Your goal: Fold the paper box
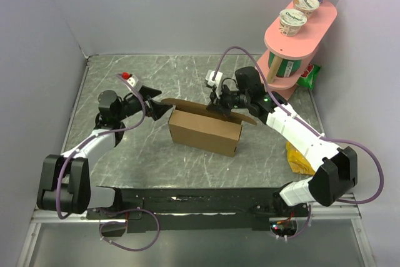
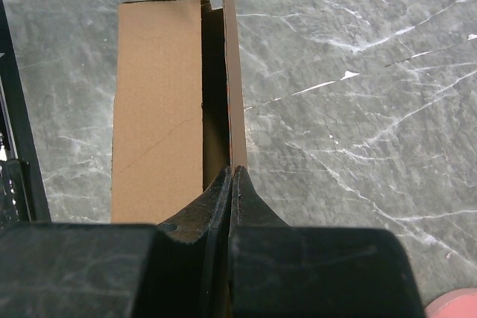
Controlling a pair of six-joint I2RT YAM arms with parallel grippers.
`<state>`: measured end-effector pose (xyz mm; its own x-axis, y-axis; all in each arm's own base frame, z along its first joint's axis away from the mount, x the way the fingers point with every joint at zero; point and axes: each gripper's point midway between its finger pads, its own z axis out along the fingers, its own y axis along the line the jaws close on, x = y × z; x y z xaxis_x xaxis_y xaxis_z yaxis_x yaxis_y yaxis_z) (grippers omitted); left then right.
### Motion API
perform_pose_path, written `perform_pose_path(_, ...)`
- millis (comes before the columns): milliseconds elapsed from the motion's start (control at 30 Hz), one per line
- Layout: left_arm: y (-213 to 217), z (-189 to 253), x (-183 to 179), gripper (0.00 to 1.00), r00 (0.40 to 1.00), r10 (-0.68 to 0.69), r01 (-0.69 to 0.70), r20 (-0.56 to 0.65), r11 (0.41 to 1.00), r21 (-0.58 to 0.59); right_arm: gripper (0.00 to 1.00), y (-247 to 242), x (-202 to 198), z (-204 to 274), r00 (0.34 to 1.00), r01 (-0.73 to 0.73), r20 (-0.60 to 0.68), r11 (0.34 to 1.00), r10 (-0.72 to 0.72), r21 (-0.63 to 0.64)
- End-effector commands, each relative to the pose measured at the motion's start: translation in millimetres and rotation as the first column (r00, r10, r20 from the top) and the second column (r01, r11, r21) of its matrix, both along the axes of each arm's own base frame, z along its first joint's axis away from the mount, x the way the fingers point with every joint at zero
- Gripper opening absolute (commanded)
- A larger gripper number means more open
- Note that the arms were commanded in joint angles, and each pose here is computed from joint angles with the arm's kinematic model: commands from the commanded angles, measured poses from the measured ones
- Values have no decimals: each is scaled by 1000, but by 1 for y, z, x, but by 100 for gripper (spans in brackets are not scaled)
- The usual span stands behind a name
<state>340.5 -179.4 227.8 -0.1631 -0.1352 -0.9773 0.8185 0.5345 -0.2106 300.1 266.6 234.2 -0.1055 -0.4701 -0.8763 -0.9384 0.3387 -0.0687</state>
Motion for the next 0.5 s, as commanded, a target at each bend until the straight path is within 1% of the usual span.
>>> perform_pose_path(0, -5, 19, 18, 98, 995, 31, -32, 93, 999, 13, 0, -3, -1, -1, 999, 0, -35, 1000, 0, -12)
perform_pose_path(33, -5, 18, 20, 97, 995, 34, -36, 92, 999, 17, 0, -3, -1, -2, 999, 1, -37, 1000, -1, -15)
perform_pose_path(133, -5, 14, 26, 88, 997, 43, -44, 64, 999, 25, 0, -3, 0, -2, 999, 8, -34, 1000, -8, -13)
perform_pose_path(167, -6, 13, 26, 79, 998, 38, -40, 54, 999, 27, 0, -3, 1, -2, 999, 14, -30, 1000, -14, -12)
perform_pose_path(267, -8, 7, 26, 63, 998, 51, -52, 21, 998, 39, 0, -4, 4, 0, 999, 34, -15, 999, -34, -3)
perform_pose_path(333, -8, 9, 26, 60, 997, 76, -77, 28, 996, 36, 0, -6, 4, -1, 999, 44, -8, 999, -44, -1)
perform_pose_path(367, -9, 9, 25, 53, 997, 79, -80, 25, 996, 33, 0, -6, 5, -1, 999, 48, -4, 999, -48, 0)
perform_pose_path(400, -10, 10, 25, 51, 997, 78, -78, 23, 996, 31, 0, -7, 6, -1, 998, 56, 1, 998, -56, -3)
perform_pose_path(433, -12, 8, 24, 49, 997, 82, -82, -3, 996, 29, 0, -8, 6, -3, 998, 64, 1, 998, -64, -5)
perform_pose_path(467, -14, 11, 25, 44, 997, 79, -79, -5, 996, 29, 0, -9, 7, -3, 997, 72, 4, 997, -72, -6)
